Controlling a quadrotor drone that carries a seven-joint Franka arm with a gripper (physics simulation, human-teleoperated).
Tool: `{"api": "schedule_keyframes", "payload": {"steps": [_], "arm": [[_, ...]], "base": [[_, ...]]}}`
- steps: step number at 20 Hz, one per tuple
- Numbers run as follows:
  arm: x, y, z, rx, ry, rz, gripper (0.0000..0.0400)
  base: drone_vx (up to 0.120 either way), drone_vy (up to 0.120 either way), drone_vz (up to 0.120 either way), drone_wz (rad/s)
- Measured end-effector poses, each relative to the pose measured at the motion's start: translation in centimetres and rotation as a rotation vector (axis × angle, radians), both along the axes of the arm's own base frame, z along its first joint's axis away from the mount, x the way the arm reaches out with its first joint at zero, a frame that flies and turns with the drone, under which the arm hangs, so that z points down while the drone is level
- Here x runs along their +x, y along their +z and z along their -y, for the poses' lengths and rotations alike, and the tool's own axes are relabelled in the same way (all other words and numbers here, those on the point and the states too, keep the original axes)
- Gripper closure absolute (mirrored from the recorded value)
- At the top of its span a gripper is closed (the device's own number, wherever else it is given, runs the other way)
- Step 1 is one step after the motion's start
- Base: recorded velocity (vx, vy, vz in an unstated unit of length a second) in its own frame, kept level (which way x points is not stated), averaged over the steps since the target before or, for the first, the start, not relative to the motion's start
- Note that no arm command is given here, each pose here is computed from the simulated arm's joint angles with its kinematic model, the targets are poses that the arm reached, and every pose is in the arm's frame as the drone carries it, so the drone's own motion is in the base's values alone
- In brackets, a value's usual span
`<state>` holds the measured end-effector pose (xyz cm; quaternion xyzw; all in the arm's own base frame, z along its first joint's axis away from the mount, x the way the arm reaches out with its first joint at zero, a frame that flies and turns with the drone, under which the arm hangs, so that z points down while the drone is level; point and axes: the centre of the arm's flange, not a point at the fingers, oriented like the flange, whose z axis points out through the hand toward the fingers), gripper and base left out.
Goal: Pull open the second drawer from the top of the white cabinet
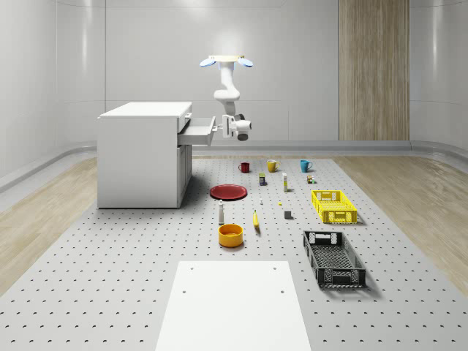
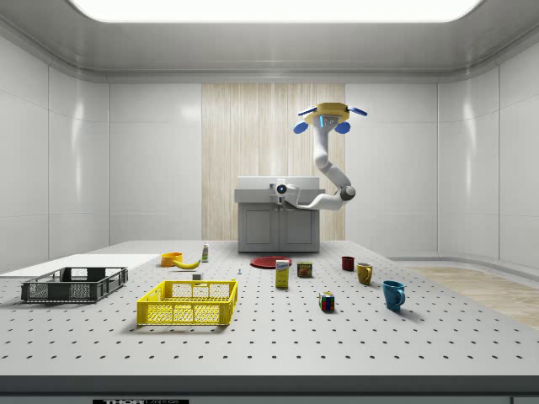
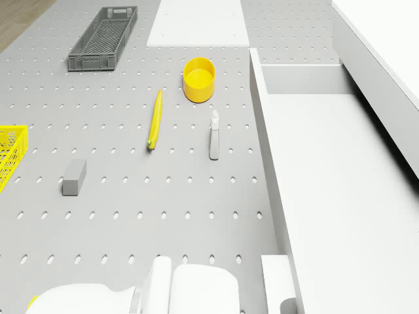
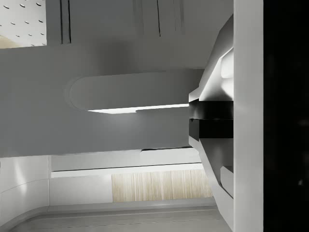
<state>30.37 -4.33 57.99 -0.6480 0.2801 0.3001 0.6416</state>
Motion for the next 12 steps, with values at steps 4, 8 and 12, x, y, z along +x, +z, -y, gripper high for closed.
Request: {"api": "schedule_keyframes", "payload": {"steps": [4, 8, 12], "arm": [[0.17, 1.0, 0.0, -0.002, -0.014, 0.0330, 0.0179], [0.24, 1.4, 0.0, -0.003, -0.022, 0.0487, 0.0129], [0.27, 1.6, 0.0, -0.003, -0.025, 0.0558, 0.0112]], "base": [[0.000, 0.080, 0.000, 0.000], [0.000, 0.050, 0.000, 0.000], [0.000, 0.000, 0.000, 0.000]]}}
